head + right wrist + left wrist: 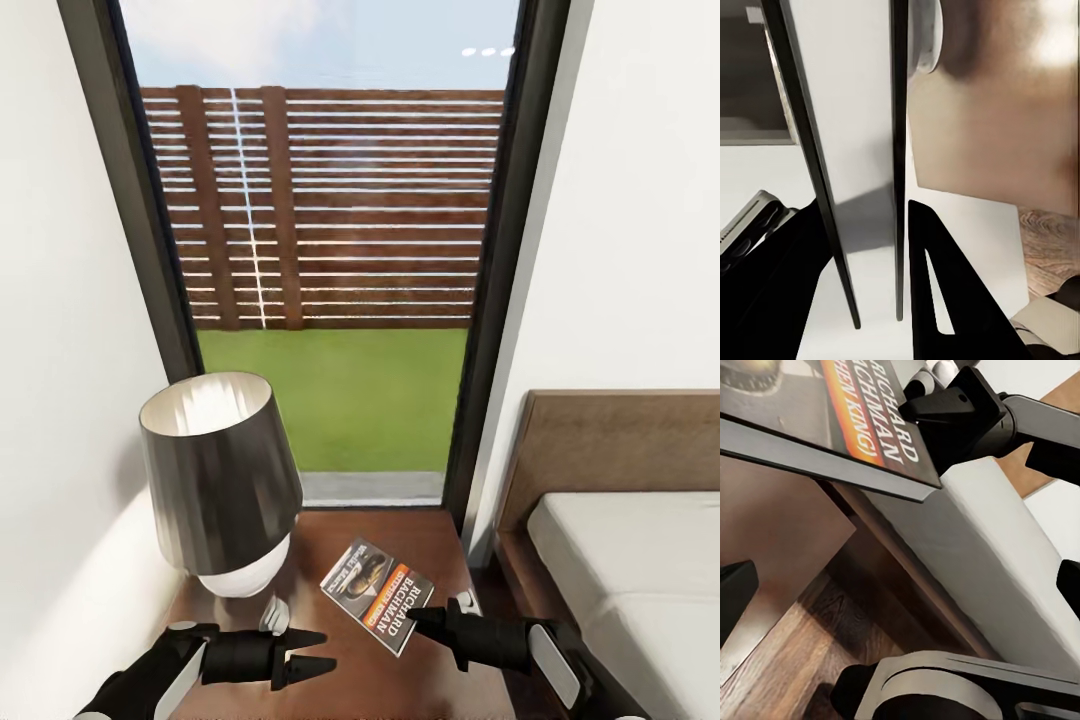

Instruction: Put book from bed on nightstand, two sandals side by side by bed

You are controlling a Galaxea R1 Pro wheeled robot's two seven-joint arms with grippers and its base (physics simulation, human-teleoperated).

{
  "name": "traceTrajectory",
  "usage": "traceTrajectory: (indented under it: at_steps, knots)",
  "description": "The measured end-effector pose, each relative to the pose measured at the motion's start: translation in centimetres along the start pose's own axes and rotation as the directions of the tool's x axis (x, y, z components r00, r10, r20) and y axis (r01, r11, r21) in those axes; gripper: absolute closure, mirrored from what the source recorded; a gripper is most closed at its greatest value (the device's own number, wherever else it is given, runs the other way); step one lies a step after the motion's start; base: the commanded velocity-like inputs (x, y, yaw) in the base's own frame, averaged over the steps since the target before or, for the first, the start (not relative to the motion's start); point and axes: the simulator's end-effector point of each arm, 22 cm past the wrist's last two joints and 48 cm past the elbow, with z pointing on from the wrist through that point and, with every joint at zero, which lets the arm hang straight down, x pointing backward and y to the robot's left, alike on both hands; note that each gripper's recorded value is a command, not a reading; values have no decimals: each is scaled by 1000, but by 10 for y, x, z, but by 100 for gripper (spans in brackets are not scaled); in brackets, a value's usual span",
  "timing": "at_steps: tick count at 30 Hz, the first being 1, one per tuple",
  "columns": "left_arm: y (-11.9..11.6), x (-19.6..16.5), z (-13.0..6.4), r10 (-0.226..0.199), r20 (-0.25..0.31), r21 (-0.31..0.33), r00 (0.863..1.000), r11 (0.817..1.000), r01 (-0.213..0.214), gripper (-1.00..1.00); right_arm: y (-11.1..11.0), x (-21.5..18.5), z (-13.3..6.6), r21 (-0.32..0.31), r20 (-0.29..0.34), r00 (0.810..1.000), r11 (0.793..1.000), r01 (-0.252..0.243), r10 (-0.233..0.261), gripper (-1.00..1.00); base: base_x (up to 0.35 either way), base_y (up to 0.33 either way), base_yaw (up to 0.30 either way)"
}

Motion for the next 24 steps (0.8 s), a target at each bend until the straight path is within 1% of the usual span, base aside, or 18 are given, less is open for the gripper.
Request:
traceTrajectory:
  at_steps: [24]
  knots:
    - [31,41,9,1,0,0,1000,1000,-1,-100,-50,8,13,0,0,1000,1000,1,-1,100,0,0,0]
